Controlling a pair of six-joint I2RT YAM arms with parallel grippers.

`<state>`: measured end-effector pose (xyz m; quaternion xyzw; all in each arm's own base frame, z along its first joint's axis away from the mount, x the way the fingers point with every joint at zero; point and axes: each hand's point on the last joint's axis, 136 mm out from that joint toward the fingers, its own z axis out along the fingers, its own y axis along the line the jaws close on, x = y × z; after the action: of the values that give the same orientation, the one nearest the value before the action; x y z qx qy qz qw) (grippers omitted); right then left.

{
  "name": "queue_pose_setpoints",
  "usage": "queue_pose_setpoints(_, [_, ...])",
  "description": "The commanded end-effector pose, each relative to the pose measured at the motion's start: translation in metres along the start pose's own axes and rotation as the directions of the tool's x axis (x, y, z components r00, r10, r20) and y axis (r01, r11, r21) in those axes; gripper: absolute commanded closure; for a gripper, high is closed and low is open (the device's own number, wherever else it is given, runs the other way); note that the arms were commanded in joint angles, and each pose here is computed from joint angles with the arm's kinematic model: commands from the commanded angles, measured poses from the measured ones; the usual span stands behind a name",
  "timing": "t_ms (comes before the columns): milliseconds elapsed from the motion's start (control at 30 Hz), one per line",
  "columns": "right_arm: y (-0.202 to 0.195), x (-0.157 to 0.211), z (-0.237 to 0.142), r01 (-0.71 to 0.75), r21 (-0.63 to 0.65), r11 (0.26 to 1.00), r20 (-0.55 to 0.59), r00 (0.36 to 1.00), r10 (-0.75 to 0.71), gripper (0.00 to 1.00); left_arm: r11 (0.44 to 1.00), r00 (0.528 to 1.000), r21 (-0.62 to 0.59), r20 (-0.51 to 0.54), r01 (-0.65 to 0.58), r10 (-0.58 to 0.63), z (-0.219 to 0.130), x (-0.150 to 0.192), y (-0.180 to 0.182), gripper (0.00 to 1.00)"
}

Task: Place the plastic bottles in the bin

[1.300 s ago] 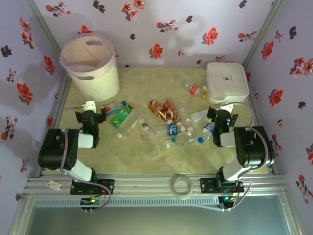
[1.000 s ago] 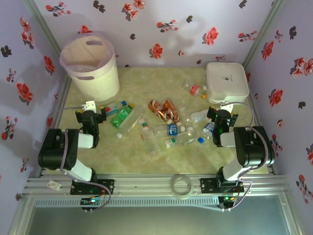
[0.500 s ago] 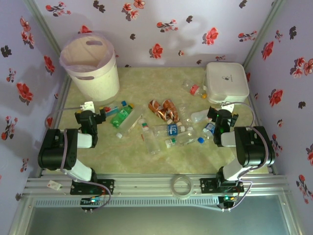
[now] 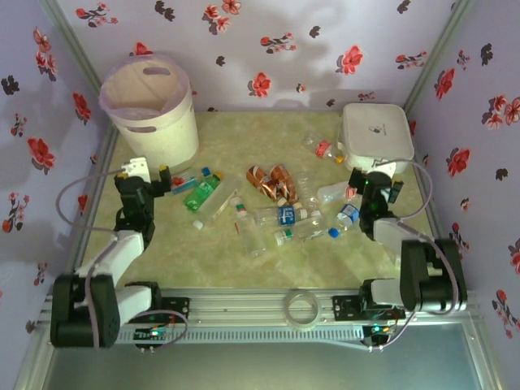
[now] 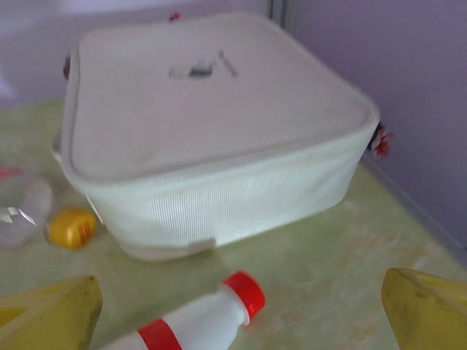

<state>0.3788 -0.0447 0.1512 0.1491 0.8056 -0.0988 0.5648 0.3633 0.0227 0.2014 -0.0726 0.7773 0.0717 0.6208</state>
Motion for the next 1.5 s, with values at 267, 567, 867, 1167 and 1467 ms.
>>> queue_pose_setpoints(267, [-0.027,0.007,-0.091,0.025,0.110,0.994,-0.500,0.865,0.033,0.01,0.979,0.937,0.133,-0.335,0.152,-0.100,-0.061,-0.010,-0.046,0.00])
queue_pose_setpoints(567, [0.003,0.072,-0.153,-0.152,0.053,0.987,-0.783,0.607,0.135,0.13,0.927,0.865,0.320,-0.501,0.194,-0.008,-0.081,-0.002,-0.139,0.02])
queue_pose_setpoints(867, [0.037,0.113,-0.146,-0.345,0.079,0.935,-0.784,0.558,0.272,0.18,0.833,0.848,0.417,-0.519,0.363,-0.109,-0.071,-0.017,-0.188,0.02])
queue_pose_setpoints(1167, [0.059,0.134,-0.115,-0.415,0.075,0.907,-0.777,0.545,0.314,0.16,0.819,0.839,0.416,-0.526,0.394,-0.136,-0.077,-0.010,-0.185,0.03])
queue_pose_setpoints(1467, [0.048,0.163,-0.103,-0.336,0.132,0.933,-0.790,0.532,0.304,0.20,0.811,0.837,0.418,-0.526,0.409,-0.151,-0.076,-0.014,-0.188,0.03])
